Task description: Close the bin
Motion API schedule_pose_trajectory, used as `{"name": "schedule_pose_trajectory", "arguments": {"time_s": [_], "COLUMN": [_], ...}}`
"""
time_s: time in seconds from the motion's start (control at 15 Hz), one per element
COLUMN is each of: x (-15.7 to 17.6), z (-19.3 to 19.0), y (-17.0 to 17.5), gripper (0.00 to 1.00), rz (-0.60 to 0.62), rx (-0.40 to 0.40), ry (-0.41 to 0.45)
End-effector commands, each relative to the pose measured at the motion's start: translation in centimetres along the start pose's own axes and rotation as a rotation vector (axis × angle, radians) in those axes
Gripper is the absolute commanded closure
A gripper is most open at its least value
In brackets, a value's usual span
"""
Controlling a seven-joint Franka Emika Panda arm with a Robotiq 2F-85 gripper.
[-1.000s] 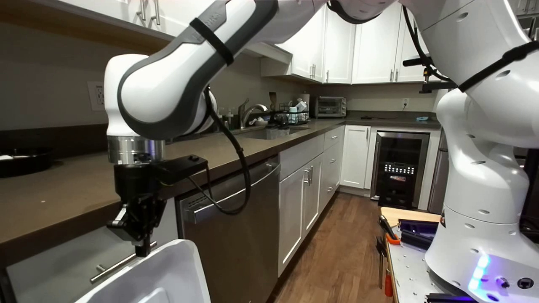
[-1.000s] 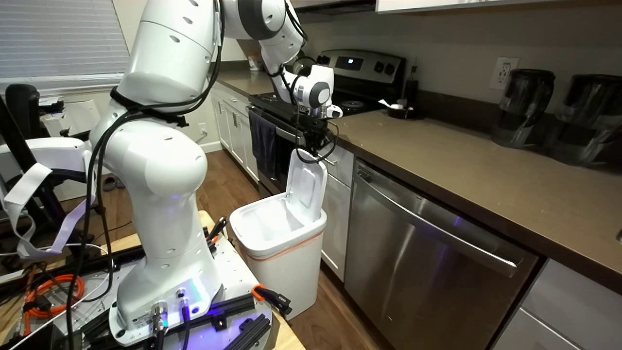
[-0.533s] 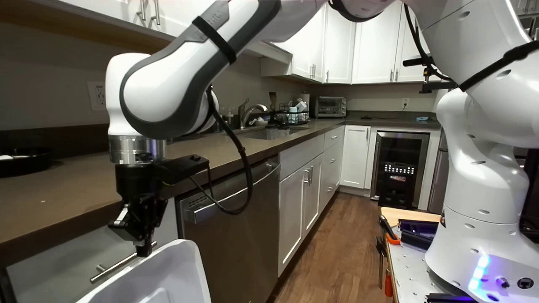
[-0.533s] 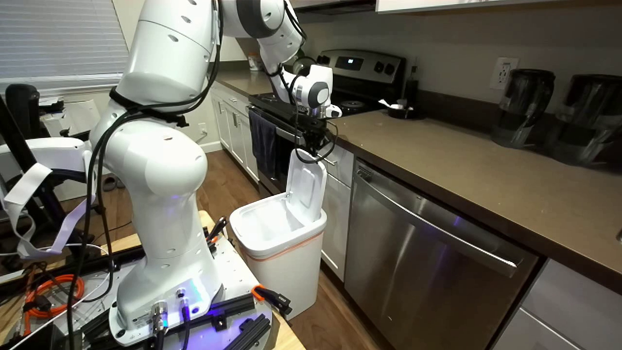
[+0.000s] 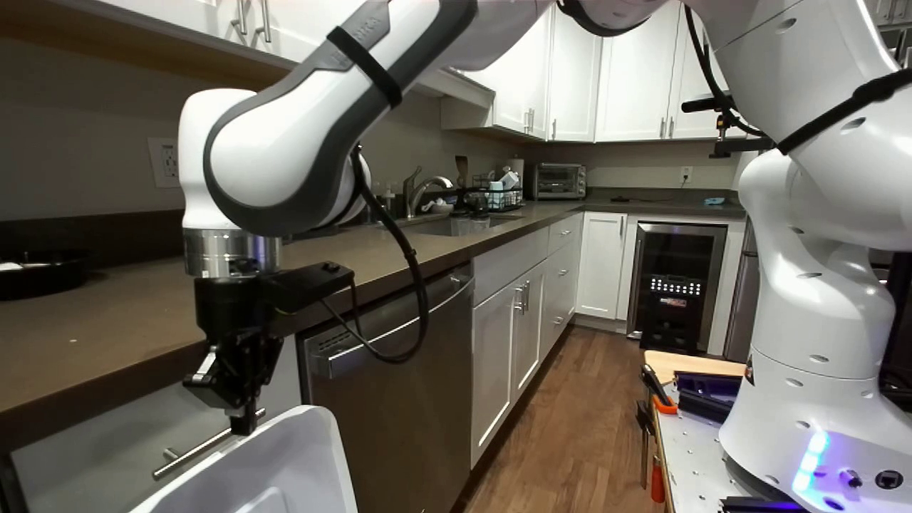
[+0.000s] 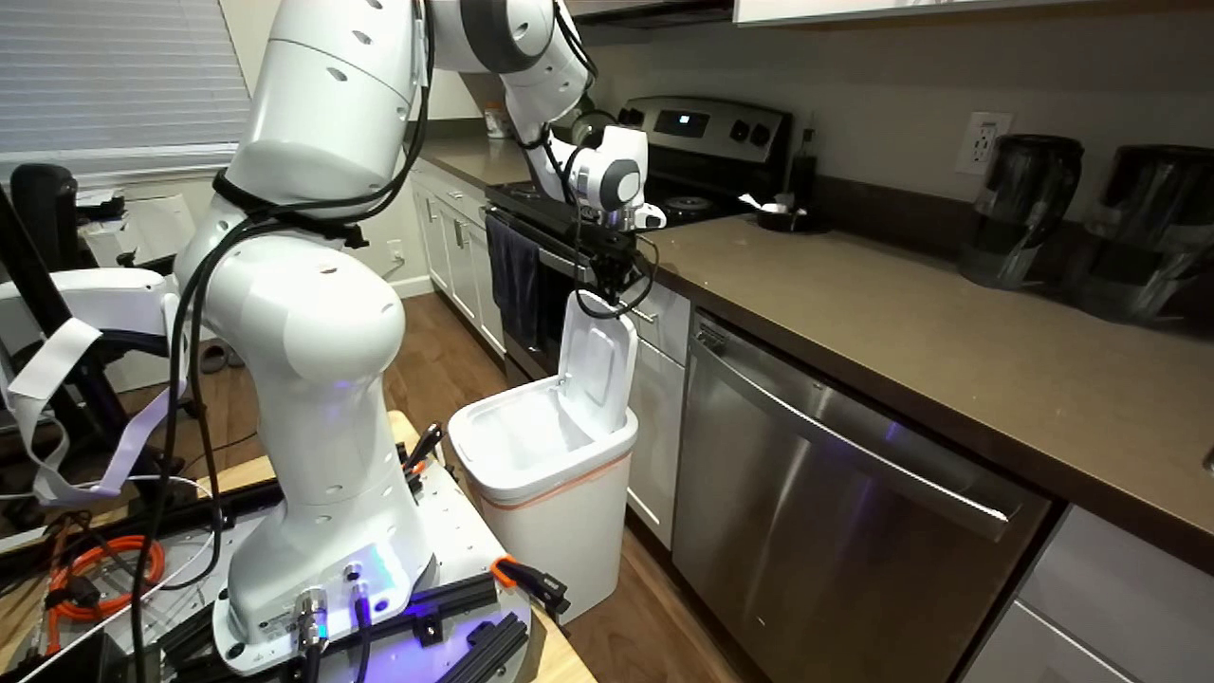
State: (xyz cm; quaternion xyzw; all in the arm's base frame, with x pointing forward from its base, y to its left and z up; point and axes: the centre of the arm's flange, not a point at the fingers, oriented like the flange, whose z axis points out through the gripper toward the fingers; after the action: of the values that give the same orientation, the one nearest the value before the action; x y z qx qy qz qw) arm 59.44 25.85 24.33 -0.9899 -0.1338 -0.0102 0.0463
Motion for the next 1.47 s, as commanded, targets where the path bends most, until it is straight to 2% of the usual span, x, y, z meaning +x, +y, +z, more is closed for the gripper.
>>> {"name": "schedule_pose_trajectory", "arguments": {"time_s": [0.0,0.27,0.6,1.07,1.4], "x": [-1.0,-1.0,-2.3,-5.8,-9.3], "z": [-0.8,-0.4,1.3,2.8,5.5], "y": [-0.2,-0.2,0.6,1.1,1.9], "gripper": [0.95,0.95,0.96,0.96,0.95], "rz": [-0.037,-0.04,-0.032,-0.032,0.007], "rx": [-0.014,-0.01,0.0,0.034,0.113], "ry": [0.027,0.034,-0.009,-0.061,-0.138]}}
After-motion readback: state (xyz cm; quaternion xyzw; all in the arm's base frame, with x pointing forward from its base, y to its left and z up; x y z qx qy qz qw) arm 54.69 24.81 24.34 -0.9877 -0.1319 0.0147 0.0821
